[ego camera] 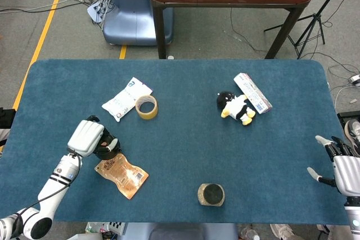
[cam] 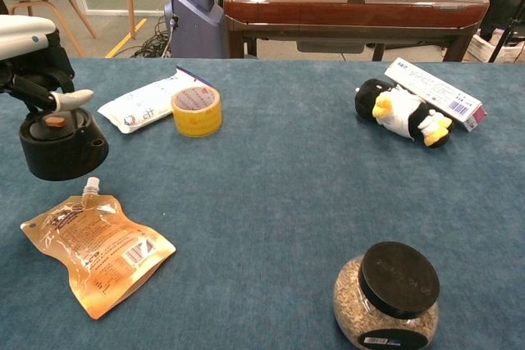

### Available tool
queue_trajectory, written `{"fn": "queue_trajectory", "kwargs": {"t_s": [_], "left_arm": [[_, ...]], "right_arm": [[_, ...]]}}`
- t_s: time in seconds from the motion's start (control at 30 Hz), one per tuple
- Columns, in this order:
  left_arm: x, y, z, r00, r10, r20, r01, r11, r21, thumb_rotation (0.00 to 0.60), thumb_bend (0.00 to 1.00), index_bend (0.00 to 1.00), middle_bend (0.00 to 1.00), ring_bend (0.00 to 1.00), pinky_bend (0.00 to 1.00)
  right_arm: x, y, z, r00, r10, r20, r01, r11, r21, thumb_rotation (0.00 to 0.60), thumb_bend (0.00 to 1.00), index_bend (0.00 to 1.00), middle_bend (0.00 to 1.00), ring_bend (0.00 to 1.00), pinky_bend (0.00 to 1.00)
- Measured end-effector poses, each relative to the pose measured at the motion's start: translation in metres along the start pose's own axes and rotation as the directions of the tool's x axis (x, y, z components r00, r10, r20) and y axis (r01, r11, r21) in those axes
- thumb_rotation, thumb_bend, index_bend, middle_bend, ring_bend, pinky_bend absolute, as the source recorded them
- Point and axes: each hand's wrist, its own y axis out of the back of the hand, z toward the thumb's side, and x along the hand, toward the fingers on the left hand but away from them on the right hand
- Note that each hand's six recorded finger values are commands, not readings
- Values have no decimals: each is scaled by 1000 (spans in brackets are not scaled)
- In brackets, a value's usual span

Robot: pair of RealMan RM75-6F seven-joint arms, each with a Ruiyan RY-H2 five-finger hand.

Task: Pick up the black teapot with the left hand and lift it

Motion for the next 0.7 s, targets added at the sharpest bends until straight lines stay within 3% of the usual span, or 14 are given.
{"fn": "queue_trajectory", "kwargs": {"t_s": [0.7], "left_arm": [[-2,-1,-2,1000,-5,-4,5,1000,-9,353,358,1000,1000,1000,276]], "right_arm": [[3,3,2,1000,-6,1,6,1000,1,600,188,194,272,129,215]]}}
